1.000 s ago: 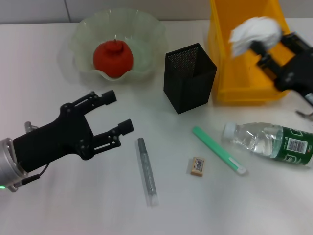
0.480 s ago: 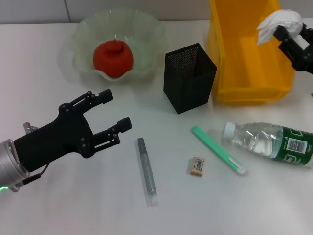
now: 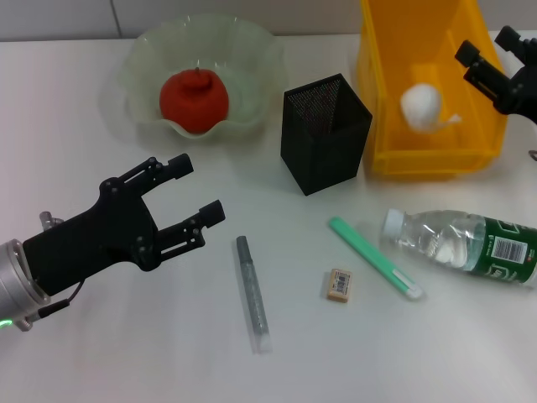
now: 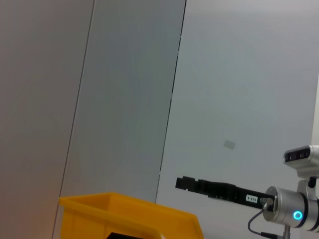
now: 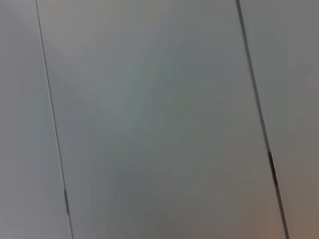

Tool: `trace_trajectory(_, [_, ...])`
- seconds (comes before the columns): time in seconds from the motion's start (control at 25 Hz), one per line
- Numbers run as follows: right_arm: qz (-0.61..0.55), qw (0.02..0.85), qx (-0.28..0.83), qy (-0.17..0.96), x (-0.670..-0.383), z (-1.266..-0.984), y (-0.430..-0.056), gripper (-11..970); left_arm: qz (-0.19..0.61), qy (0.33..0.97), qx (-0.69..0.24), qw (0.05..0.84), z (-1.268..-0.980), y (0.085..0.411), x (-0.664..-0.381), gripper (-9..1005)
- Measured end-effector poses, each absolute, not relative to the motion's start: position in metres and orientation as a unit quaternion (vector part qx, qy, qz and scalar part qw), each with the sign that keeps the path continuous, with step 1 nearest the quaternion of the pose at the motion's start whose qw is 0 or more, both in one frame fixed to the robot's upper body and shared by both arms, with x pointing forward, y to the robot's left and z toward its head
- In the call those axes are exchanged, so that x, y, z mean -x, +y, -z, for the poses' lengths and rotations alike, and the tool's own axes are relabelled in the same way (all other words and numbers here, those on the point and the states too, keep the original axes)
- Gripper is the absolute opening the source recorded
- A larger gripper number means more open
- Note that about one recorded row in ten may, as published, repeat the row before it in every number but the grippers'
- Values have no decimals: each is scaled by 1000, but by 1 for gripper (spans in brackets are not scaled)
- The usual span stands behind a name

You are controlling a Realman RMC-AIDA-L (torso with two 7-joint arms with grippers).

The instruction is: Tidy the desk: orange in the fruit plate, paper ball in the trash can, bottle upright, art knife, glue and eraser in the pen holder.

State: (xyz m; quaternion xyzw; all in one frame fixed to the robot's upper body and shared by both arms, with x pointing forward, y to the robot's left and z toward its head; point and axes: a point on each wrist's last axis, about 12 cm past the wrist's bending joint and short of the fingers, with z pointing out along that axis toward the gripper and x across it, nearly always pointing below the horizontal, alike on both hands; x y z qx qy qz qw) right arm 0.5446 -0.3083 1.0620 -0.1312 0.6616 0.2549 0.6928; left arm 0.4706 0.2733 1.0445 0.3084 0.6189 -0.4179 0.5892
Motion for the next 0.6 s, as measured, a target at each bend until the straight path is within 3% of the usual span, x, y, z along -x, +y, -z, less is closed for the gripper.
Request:
trace_trajectory(0.28, [-353,665,173,635,-535,-1102,-333,752,419,618,-312,587,-1045,272,-471,801])
trace_trajectory(0.4, [-424,565,251,661,-531,-1138,-349,752,419,618,-313,587,-1045,272,-471,801])
trace_trajectory(0.6, [-421,444,335,716,-532,-1168,-355,752,422,616,-328,579,-1045,270,-471,800])
